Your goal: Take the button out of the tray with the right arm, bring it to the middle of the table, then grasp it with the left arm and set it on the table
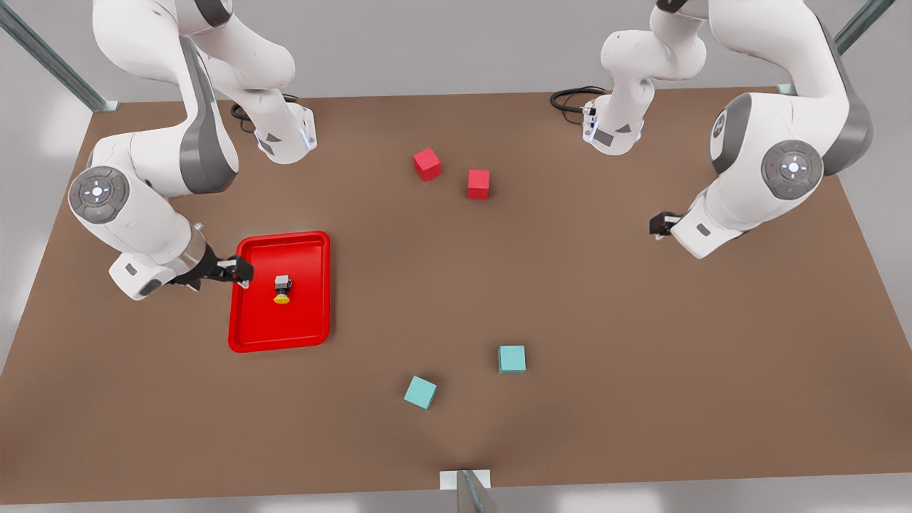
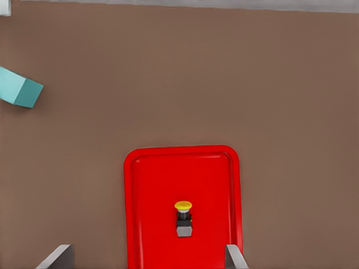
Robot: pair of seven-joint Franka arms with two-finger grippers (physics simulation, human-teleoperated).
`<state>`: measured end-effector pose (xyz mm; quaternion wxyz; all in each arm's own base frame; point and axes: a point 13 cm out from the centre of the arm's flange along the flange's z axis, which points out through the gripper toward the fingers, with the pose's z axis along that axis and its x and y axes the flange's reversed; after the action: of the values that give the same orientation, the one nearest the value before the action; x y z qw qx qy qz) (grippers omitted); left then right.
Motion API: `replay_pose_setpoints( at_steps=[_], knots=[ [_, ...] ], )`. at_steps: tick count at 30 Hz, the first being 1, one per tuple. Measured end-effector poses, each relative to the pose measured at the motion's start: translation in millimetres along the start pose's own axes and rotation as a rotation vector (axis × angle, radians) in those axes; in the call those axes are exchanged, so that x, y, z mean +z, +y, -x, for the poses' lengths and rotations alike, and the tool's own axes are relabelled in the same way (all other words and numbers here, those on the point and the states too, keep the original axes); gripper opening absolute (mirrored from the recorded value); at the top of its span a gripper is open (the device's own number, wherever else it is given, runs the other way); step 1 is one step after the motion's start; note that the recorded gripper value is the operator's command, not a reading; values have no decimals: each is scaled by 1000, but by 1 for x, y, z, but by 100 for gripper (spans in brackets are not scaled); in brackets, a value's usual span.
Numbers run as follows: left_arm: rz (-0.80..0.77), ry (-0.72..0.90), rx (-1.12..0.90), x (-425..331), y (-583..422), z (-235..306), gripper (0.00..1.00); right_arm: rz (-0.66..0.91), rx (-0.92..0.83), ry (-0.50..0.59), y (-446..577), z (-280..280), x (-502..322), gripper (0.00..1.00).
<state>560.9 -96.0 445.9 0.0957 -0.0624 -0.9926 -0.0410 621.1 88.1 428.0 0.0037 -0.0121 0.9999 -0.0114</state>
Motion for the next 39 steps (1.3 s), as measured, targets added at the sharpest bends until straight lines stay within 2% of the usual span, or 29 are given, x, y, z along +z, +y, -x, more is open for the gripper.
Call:
replay_pose_setpoints(
  at_steps=[4, 7, 10, 14, 17, 21, 28, 38, 39],
  knots=[
    [2, -3, -10, 6, -1, 8, 100, 5, 9, 1, -3, 3, 4, 100],
    [6, 46, -13, 40, -3, 23, 100, 4, -6, 130, 5, -11, 70, 100],
    [5, 48, -20, 47, -3, 29, 100, -13, -5, 304, 6, -64, 165, 100],
    [1, 19, -26, 38, -4, 34, 100, -19, 27, 373, -9, -138, 270, 100],
    [1, 6, -29, 33, -5, 36, 100, -1, 58, 304, -17, -147, 306, 100],
    [1, 4, -33, 33, -5, 36, 100, 28, 72, 189, -13, -127, 330, 100],
    [1, 3, -35, 33, -7, 36, 100, 56, 90, 75, -17, -97, 361, 100],
    [5, 7, -36, 37, -11, 39, 100, 51, 94, 81, -21, -122, 379, 100],
    [5, 7, -37, 37, -11, 39, 100, 51, 97, 80, -22, -122, 379, 96]
  ],
)
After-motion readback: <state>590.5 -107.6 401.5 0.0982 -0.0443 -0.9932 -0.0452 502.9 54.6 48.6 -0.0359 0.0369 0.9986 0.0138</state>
